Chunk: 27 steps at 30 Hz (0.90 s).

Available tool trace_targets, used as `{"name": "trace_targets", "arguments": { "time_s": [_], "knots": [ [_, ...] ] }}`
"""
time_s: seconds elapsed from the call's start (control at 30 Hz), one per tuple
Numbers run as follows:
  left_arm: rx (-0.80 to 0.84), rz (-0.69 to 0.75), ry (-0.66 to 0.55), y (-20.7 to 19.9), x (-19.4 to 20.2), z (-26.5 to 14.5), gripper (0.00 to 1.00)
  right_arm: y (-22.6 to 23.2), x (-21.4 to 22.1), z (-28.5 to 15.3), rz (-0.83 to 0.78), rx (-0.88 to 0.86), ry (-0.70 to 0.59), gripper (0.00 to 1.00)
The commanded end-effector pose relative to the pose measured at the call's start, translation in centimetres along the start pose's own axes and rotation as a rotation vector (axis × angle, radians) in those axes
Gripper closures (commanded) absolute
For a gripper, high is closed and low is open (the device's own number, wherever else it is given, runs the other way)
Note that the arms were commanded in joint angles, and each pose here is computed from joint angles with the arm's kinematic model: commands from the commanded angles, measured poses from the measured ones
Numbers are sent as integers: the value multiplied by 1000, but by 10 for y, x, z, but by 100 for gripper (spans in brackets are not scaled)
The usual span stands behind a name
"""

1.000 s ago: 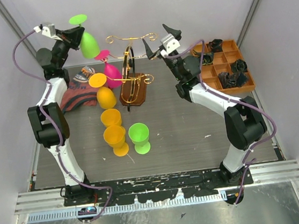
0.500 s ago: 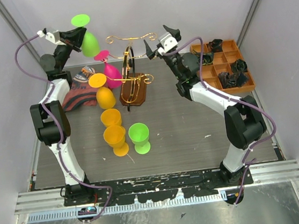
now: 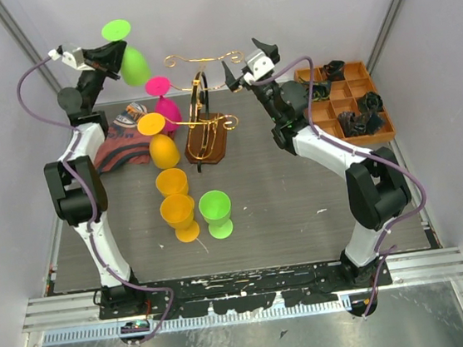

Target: Place the wine glass upside down on the wine glass rack

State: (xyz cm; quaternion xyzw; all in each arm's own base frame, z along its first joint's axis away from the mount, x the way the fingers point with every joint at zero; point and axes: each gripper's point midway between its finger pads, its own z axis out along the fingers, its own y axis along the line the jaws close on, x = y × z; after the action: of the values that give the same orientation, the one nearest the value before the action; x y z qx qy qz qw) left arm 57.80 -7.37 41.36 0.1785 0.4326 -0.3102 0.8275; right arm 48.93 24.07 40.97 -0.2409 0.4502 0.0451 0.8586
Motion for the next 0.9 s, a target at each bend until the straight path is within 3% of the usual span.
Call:
{"name": "trace_targets", "arguments": {
  "time_s": [0.0,0.13,0.47,0.87],
  "knots": [
    [-12,39,-141,0,-56,5,100,-13,-22,5,7,42,-62,0],
    [-49,24,-133,17,-44,2,100,-11,-20,5,11,40,-58,0],
    [-9,48,-53,12,-16,2,100,-10,-19,10,13,24,-60,0],
    [15,129,180,3,61,-1,100,-4,-14,14,22,2,-52,0]
  ]
}}
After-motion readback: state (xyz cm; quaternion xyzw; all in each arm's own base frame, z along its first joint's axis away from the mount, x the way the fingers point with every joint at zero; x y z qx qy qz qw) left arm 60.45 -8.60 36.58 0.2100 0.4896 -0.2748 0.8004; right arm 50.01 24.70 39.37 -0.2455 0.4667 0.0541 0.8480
